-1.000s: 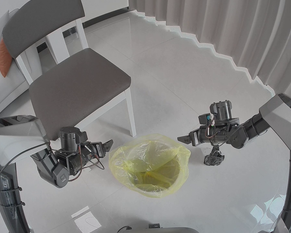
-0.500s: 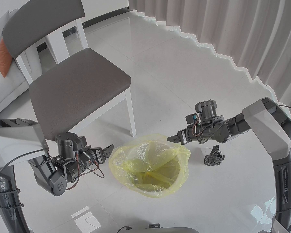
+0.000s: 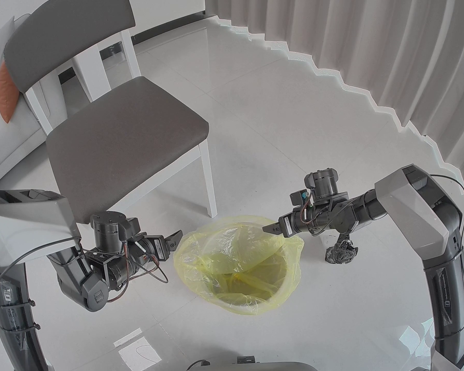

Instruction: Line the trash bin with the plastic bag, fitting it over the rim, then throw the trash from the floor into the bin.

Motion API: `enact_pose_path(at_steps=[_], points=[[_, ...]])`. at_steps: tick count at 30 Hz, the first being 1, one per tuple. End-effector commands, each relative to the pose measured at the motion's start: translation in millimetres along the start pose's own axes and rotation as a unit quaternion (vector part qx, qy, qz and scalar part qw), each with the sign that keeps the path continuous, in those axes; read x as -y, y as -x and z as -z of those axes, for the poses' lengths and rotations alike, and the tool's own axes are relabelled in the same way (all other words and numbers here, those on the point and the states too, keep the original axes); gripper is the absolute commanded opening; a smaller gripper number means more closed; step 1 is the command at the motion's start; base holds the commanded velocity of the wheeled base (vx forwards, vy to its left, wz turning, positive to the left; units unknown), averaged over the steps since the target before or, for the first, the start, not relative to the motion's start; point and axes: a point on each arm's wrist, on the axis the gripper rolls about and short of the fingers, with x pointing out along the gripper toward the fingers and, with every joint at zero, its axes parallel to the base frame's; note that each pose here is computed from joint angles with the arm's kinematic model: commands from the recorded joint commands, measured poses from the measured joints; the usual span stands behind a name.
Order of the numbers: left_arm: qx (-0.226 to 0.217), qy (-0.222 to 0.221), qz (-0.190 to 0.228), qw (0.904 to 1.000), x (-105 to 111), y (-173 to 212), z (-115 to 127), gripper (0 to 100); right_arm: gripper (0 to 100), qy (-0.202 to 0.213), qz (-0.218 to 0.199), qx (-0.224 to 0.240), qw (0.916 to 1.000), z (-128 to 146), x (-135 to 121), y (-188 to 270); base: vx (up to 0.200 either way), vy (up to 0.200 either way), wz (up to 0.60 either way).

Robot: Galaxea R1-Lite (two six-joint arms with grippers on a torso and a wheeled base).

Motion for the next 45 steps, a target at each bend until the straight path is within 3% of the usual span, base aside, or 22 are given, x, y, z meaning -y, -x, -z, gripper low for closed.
enact_pose_path(at_steps=[1,15,28,29,45], points=[[-0.003,0.001,-0.002,1.0000,-1.5,0.4,1.5,100,0,-0.002,-0.001,-0.002,1.0000,1.4,-0.5,-1.3,0.000,0.000,0.00],[0.005,0.002,-0.003,1.0000,-2.6,0.8,5.3,100,0,-0.001,0.001,0.020,0.9998,-14.8,-1.1,9.4,0.000,0.000,0.00],[0.002,0.004,-0.004,1.0000,-2.9,0.6,8.2,100,0,0.001,-0.004,0.011,0.9999,-17.2,-4.9,19.8,0.000,0.000,0.00],[0.002,0.006,-0.004,1.0000,-3.1,1.1,9.0,100,100,-0.001,-0.006,0.006,1.0000,-13.7,-8.1,19.7,0.000,0.000,0.00],[0.008,0.003,0.000,1.0000,-5.2,2.0,22.8,100,100,0.001,-0.018,-0.023,0.9996,6.3,-13.0,-0.1,0.000,0.000,0.00]])
